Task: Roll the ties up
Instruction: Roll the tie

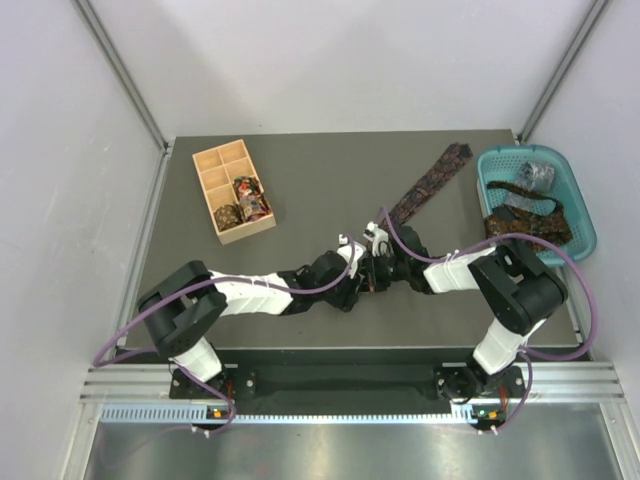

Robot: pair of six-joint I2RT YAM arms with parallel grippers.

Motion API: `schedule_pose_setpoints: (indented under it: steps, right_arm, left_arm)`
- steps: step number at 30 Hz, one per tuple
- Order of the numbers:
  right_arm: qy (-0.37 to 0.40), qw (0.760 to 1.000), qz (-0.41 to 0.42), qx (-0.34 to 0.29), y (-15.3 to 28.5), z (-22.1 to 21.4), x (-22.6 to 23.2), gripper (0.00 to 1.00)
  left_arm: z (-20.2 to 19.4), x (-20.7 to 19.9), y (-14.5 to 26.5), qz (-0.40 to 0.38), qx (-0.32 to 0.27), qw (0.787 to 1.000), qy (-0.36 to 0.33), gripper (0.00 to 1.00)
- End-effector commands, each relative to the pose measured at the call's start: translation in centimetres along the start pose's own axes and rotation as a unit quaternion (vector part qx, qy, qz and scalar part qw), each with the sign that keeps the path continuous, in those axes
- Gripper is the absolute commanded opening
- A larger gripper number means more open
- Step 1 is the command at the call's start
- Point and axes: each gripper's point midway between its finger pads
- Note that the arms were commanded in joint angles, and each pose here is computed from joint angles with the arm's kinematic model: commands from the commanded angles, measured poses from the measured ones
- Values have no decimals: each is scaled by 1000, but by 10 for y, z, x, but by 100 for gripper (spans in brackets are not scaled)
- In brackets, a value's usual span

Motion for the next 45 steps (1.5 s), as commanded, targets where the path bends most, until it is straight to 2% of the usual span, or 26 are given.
schedule_pose_setpoints:
  steps: [1, 3, 5, 8, 14, 15, 16, 18, 21, 24, 26, 27, 28, 30, 33, 37, 38, 41, 45]
  right_arm:
    - [2, 1000, -27, 3, 0, -1, -16, 1]
    - [2, 1000, -27, 3, 0, -1, -15, 1]
    - [1, 1000, -27, 3, 0, -1, -16, 1]
    - [3, 1000, -29, 1, 1, 0, -15, 2]
    - [1, 1000, -31, 2, 1, 0, -17, 5]
    - [1, 1000, -30, 2, 1, 1, -17, 6]
    - [0, 1000, -31, 3, 1, 0, -17, 6]
    - [0, 1000, -28, 2, 1, 1, -17, 6]
    - [1, 1000, -26, 3, 1, 1, -17, 5]
    - [-1, 1000, -25, 3, 1, 0, -16, 5]
    - [-1, 1000, -25, 1, 1, 0, -17, 5]
    - [-1, 1000, -25, 2, 1, -1, -17, 5]
    - [-2, 1000, -25, 1, 2, 0, -17, 5]
    - [-2, 1000, -23, 1, 1, 0, -17, 5]
    - [-3, 1000, -24, 1, 1, 0, -17, 5]
    - [-2, 1000, -23, 0, 1, 0, -17, 5]
    - [-2, 1000, -22, -1, 1, 1, -16, 5]
    - [-2, 1000, -21, -1, 1, 1, -16, 5]
    - [-2, 1000, -22, 0, 1, -1, -16, 5]
  left_arm:
    - [-16, -4, -2, -9, 52, 999, 9, 53]
    - [-22, -10, -3, -25, 71, 997, 6, 50]
    - [-24, -11, -2, -25, 88, 996, -1, 42]
    - [-35, -8, -2, -16, 111, 994, -9, 38]
    - [-52, 5, 2, 25, 132, 991, -24, 36]
    - [-53, 6, 3, 27, 131, 991, -25, 37]
    - [-55, 4, 3, 26, 133, 990, -26, 43]
    - [-50, 1, 3, 24, 124, 992, -30, 60]
    - [-43, -4, 4, 16, 109, 993, -30, 62]
    - [-35, -6, 4, 18, 100, 994, -25, 60]
    - [-26, -2, 8, 30, 81, 996, -18, 64]
    - [-12, 1, 15, 41, 51, 998, -15, 69]
    - [-14, 5, 20, 48, 39, 998, -10, 87]
    - [7, 12, 38, 66, -15, 998, 0, 99]
    - [37, 17, 62, 79, -83, 993, 17, 99]
    - [57, 33, 75, 127, -119, 983, 51, 99]
    - [53, 35, 75, 135, -82, 987, 32, 99]
    - [48, 35, 71, 148, -23, 989, 11, 98]
    - [51, 24, 64, 119, -20, 992, -30, 99]
Point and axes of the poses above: each gripper's point midway between its finger pads, its own y axis back along the fingers, its own x axis along the line the jaws close on, z = x × y, and after that the axes turned 4 degrees about -y, right-handed
